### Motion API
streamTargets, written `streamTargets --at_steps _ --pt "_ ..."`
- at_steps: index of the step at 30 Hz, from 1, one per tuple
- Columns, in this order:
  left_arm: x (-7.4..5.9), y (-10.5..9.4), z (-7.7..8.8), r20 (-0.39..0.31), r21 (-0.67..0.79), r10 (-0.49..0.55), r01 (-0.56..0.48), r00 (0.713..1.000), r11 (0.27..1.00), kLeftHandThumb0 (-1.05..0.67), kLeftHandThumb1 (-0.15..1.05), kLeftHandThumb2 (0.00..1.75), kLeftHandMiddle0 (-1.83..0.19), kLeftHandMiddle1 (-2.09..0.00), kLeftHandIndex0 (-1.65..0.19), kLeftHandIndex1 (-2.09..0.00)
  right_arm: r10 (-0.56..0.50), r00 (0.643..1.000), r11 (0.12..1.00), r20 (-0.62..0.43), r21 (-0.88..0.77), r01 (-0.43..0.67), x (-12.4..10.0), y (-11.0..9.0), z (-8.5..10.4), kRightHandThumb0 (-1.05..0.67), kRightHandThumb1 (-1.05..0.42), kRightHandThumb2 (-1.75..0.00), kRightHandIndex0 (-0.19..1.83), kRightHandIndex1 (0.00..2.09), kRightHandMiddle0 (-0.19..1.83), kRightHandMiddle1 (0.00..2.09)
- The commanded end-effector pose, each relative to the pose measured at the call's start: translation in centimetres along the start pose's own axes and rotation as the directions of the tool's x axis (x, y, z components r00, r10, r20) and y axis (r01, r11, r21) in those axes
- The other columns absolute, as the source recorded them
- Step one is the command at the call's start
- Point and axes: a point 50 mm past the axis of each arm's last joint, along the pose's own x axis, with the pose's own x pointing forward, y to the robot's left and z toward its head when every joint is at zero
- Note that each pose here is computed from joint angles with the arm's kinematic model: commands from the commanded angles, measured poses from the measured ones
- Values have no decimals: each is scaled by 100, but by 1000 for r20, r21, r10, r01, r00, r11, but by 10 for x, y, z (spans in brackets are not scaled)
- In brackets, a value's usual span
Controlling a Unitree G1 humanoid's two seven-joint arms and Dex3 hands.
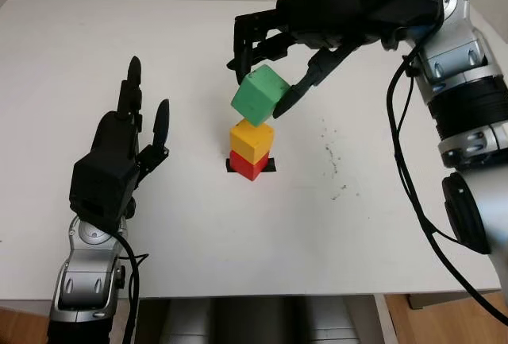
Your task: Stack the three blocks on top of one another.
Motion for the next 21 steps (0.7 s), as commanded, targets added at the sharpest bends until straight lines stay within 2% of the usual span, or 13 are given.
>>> streamTargets --at_steps 1,9,14,17,21 --pt "-2 -2 2 13 0 6 -6 1000 1000 -83 105 67 11 -6 10 -6 -22 1000 996 1 -82 22 -7 -14 13 -43 -91 -5 36 8 42 158" --pt "-2 -4 1 7 -12 13 -13 1000 1000 -84 105 68 11 -6 10 -6 -16 1000 981 -18 -195 12 -5 -22 24 -47 -91 -6 37 8 46 152" --pt "-3 -5 1 9 -7 12 -12 1000 1000 -83 105 68 11 -5 10 -5 -6 999 978 -48 -210 -4 0 -24 25 -48 -92 -6 36 7 45 153" --pt "-3 -5 1 11 -8 12 -12 1000 1000 -83 105 68 10 -5 10 -6 3 999 986 -49 -168 -11 3 -22 21 -47 -94 -6 36 7 41 156" --pt "-4 -7 2 5 -11 16 -16 1000 1000 -83 105 69 11 -5 10 -5 31 999 999 -44 -15 -32 9 -16 11 -50 -96 -6 33 6 36 165"
